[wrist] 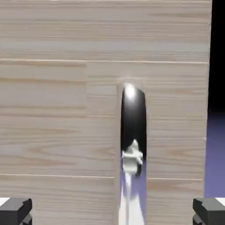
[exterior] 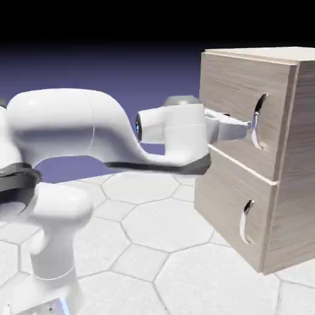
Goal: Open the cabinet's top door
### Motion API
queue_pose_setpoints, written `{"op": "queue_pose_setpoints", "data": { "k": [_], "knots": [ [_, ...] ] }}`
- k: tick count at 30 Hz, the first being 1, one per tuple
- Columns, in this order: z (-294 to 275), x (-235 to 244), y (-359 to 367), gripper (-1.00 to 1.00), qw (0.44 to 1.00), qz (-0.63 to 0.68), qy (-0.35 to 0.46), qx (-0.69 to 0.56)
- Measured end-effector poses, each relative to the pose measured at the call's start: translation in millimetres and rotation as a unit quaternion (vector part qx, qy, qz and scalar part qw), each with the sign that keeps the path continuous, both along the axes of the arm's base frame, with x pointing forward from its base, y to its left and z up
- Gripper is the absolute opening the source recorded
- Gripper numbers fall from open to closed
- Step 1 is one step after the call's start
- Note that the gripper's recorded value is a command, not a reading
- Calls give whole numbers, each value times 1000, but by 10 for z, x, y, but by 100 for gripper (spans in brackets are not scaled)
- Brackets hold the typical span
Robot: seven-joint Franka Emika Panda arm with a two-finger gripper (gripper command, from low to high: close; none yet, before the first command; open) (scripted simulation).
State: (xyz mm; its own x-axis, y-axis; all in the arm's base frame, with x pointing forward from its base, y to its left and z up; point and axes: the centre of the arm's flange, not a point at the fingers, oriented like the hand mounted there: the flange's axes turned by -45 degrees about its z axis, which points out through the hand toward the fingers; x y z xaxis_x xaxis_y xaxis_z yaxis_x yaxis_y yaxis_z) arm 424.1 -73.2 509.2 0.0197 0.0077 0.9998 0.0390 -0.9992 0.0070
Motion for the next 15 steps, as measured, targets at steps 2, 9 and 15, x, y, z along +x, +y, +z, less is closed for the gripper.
{"op": "queue_pose_setpoints", "data": {
  "k": [2,9,15],
  "knots": [
    [-63,55,-59,100,1000,4,-10,4],
    [-63,555,-35,-100,1000,4,-10,4],
    [-62,281,69,-100,999,-33,-10,3]
  ]
}}
